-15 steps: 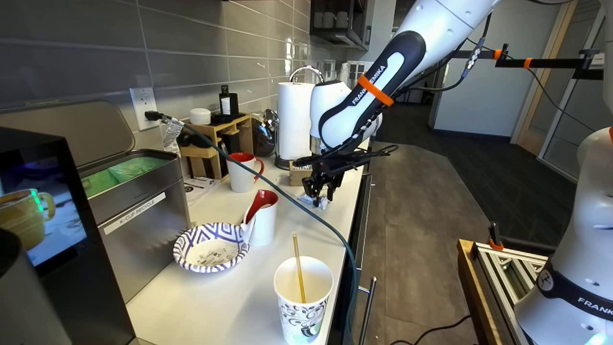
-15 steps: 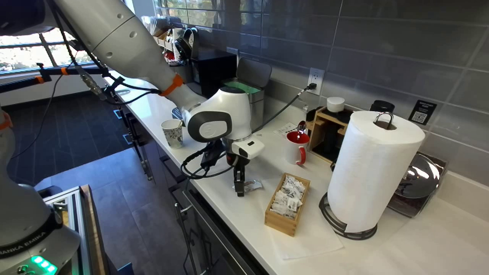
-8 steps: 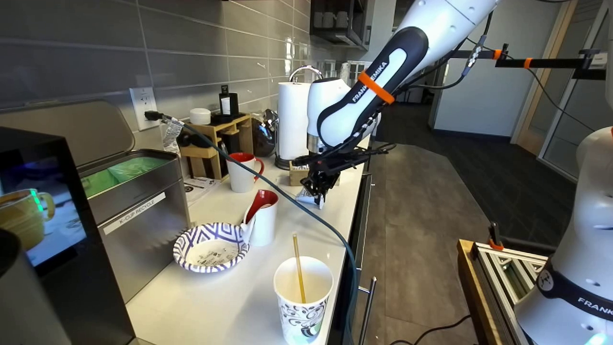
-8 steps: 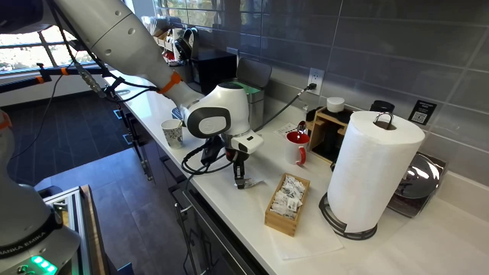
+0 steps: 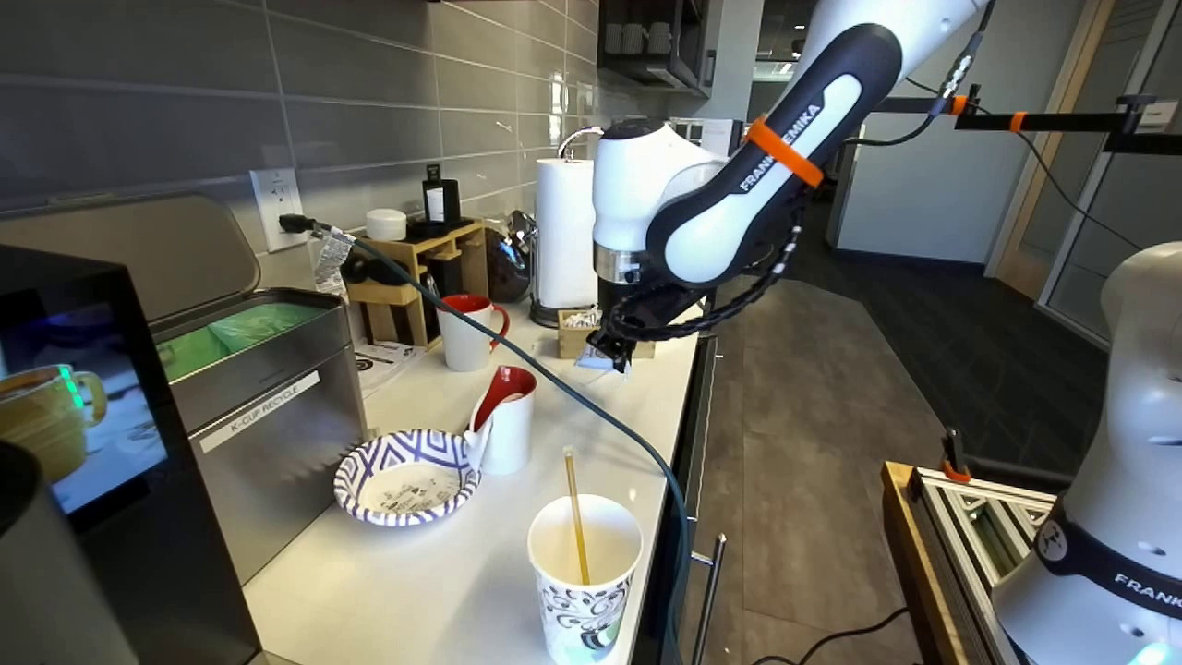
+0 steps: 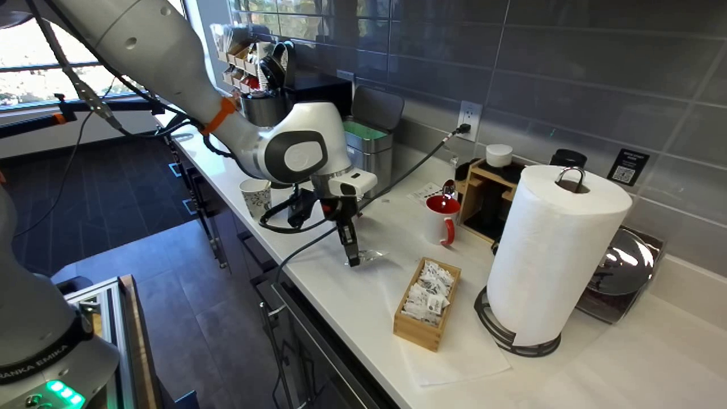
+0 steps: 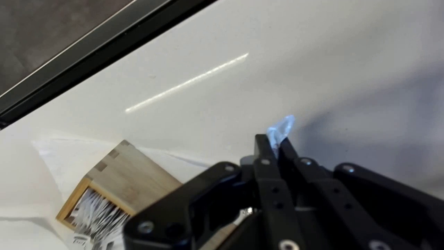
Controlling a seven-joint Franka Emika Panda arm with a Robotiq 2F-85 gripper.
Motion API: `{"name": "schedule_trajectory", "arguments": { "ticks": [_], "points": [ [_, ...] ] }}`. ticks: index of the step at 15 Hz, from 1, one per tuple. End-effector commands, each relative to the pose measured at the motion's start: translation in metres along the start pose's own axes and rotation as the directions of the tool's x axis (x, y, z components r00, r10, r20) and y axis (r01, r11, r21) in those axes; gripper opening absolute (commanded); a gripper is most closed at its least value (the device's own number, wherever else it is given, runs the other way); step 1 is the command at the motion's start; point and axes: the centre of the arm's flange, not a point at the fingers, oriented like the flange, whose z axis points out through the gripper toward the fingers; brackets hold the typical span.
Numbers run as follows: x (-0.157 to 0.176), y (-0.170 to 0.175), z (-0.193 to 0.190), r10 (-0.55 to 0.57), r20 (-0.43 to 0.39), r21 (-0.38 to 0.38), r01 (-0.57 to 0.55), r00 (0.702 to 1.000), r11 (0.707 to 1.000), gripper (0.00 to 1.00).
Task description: Put the sauce packet on the blue and white plate
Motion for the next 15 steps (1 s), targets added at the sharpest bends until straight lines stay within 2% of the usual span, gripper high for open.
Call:
{"name": "schedule_trajectory", "arguments": {
  "ticks": [1, 3, 6, 8, 10, 15],
  "points": [
    [-0.031, 0.008, -0.043, -0.074, -0.074, -0.109, 0.065, 0.995, 0.992, 0.02],
    [-0.03, 0.018, -0.063, -0.147, -0.124, -0.165, 0.126, 0.981, 0.978, 0.02],
    [-0.019, 0.031, -0.094, -0.267, -0.187, -0.243, 0.219, 0.946, 0.945, 0.02],
    [-0.005, 0.037, -0.114, -0.339, -0.213, -0.264, 0.28, 0.916, 0.923, 0.02],
    [0.011, 0.043, -0.128, -0.41, -0.222, -0.253, 0.354, 0.884, 0.9, 0.02],
    [0.069, 0.037, -0.145, -0.622, -0.198, -0.209, 0.587, 0.758, 0.782, 0.02]
  ]
}}
